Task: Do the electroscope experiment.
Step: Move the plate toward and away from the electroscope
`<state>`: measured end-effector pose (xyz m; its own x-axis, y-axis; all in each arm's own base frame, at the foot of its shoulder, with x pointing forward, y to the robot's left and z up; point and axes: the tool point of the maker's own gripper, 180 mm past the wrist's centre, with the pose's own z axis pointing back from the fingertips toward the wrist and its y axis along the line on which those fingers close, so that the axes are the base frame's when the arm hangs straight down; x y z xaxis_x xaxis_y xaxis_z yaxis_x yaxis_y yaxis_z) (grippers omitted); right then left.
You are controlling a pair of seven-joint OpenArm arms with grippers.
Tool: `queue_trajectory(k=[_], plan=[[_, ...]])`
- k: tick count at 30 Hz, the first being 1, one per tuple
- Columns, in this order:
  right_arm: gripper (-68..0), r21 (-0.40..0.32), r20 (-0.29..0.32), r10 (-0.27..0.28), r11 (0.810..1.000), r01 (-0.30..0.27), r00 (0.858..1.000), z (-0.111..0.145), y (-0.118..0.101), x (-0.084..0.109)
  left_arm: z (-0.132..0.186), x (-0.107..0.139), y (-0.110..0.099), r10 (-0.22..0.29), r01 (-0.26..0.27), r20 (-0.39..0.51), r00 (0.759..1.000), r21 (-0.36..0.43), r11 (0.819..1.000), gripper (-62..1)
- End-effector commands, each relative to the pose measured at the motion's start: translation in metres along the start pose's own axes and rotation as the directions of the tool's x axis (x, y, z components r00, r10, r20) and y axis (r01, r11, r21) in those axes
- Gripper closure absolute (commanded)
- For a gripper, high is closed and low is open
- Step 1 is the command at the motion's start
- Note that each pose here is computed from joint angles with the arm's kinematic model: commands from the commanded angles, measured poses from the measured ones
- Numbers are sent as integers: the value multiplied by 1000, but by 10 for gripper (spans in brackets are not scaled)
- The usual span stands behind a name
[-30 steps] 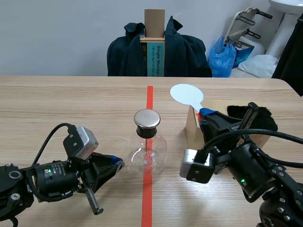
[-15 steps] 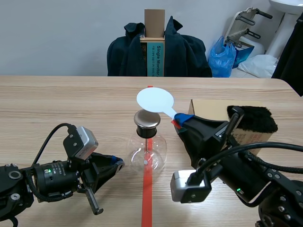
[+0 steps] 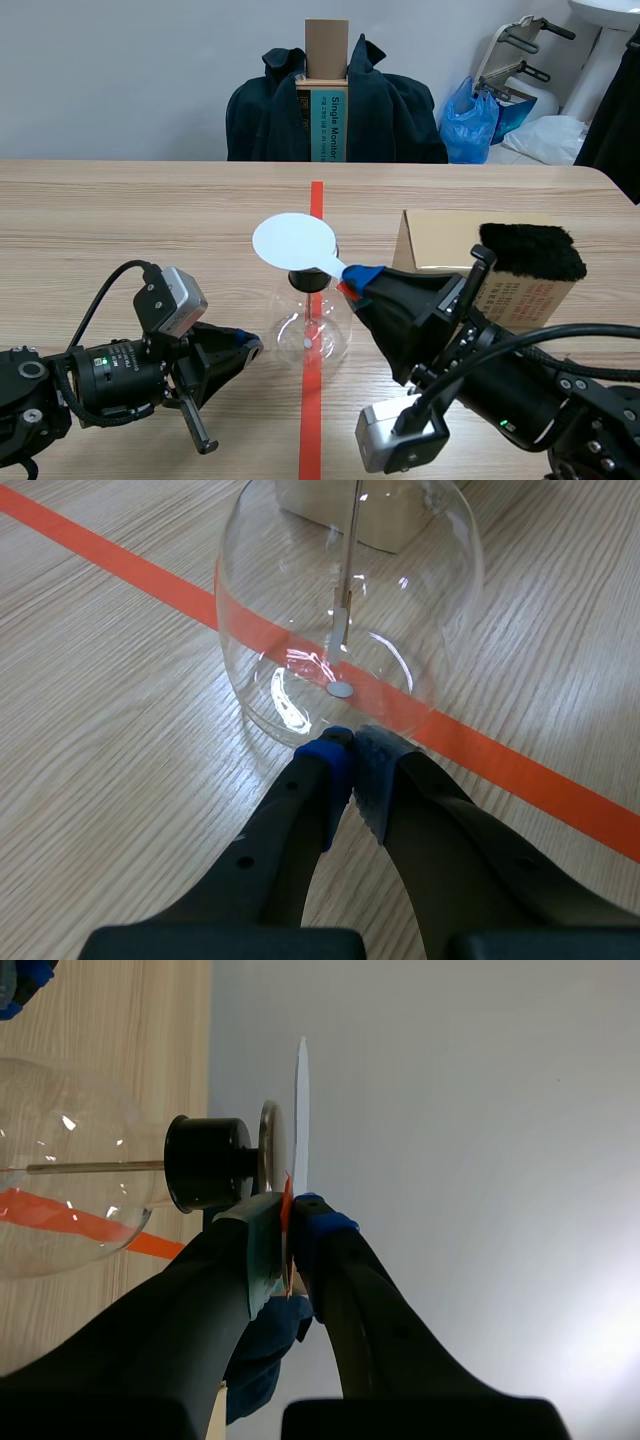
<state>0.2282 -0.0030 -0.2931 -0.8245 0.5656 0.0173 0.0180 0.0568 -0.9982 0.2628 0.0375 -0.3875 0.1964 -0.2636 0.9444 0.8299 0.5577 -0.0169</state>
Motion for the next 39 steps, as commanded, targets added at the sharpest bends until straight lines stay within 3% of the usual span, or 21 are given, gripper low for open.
queue_trajectory(k=[1,10,17,21,26,31,35,39], plan=[[-8,-24,4,20,1000,-20,1000,-2,-9,-2,-3,16,3,-9,9,50,999,5,1000,-19],[-8,-19,-2,15,1000,-16,1000,-2,-8,-4,-3,16,3,-9,9,50,999,5,1000,-19],[-8,-19,-126,13,1000,-16,992,-1,-9,-26,-3,16,3,-9,9,50,999,5,1000,-19],[-8,-19,-224,11,1000,-16,974,3,-9,-44,-3,16,3,-9,9,50,999,5,1000,-19],[-8,-19,-345,8,1000,-16,939,9,-9,-65,-3,16,3,-9,9,50,999,5,1000,-19],[-8,-19,-409,6,1000,-16,913,14,-9,-77,-3,16,3,-9,9,50,999,5,1000,-19],[-8,-19,-414,6,1000,-15,910,14,-9,-78,-3,16,3,-9,9,50,999,5,1000,-19],[-8,-21,-376,5,1000,-14,927,11,-9,-71,-3,16,3,-9,9,50,999,5,1000,-19]])
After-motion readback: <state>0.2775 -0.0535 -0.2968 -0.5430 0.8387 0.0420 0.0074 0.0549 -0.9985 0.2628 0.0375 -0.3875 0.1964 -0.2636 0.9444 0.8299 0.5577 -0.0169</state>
